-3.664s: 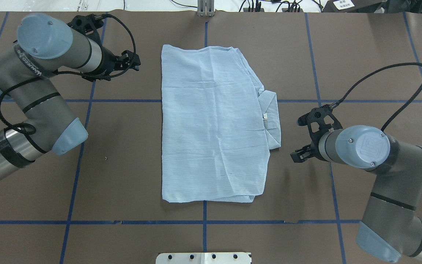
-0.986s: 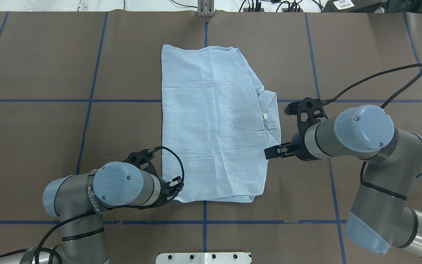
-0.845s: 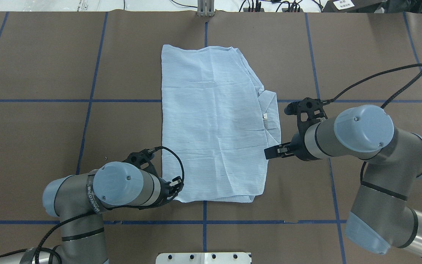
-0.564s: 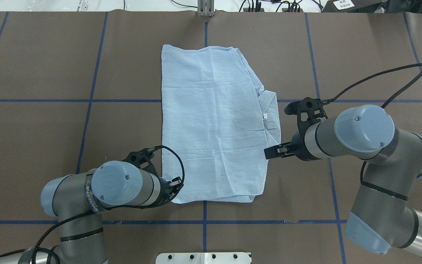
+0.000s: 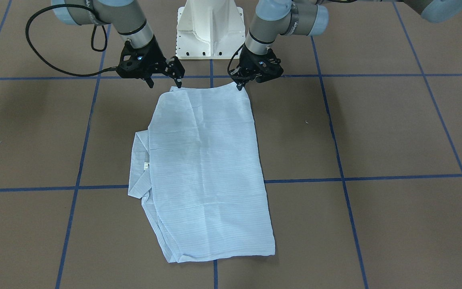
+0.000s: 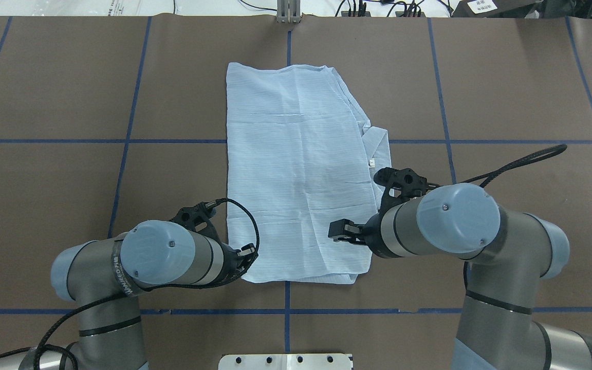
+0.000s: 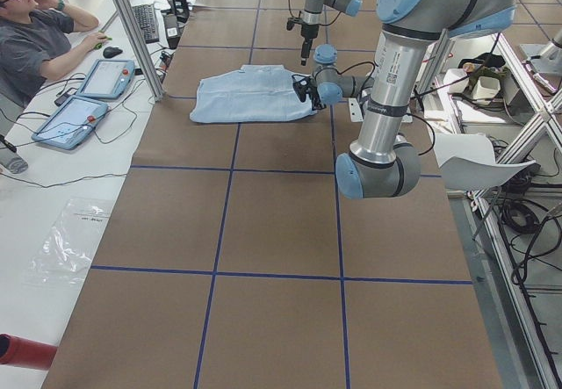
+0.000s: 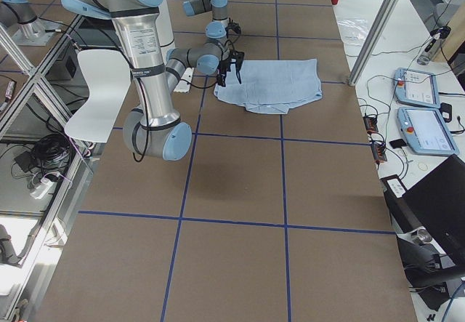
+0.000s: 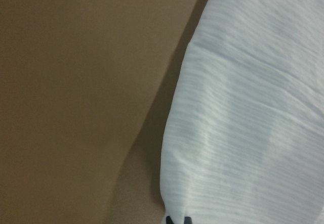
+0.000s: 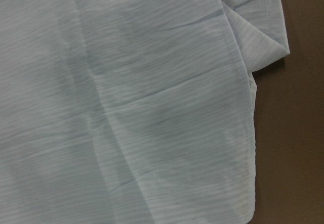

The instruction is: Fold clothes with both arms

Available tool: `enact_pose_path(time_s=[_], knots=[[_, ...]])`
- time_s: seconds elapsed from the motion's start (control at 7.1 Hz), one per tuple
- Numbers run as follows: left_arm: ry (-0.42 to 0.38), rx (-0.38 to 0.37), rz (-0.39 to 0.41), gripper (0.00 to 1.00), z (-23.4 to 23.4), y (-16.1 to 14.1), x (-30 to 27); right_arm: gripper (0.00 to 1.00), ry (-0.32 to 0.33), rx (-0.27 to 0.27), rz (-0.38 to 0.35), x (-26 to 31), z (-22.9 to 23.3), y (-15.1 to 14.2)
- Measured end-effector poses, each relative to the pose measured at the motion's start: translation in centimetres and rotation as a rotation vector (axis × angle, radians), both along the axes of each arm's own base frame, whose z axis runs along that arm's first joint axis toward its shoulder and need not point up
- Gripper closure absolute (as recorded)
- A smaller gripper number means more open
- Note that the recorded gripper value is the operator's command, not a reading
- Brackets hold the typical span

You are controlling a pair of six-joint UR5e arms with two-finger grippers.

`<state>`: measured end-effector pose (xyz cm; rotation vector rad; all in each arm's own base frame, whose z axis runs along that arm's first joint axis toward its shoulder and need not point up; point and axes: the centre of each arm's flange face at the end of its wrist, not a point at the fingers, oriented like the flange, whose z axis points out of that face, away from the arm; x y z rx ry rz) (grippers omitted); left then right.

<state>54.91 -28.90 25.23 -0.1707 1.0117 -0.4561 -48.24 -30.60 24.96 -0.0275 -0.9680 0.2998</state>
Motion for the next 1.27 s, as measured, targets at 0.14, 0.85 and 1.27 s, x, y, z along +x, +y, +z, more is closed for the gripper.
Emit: enact_pose_path(time_s=[0.14,0.85,1.27], knots=[[0.000,0.001,0.000,1.00,0.0,0.0,0.0,0.00,0.028,-0.079,0.045,-1.7,-1.2,0.7],[-0.001,0.001,-0.002,1.00,0.0,-0.1,0.0,0.00,0.130,-0.269,0.240,-7.7,0.3,2.3],[0.000,0.001,-0.004,1.00,0.0,-0.1,-0.1,0.00,0.184,-0.273,0.225,-9.1,1.7,3.8]])
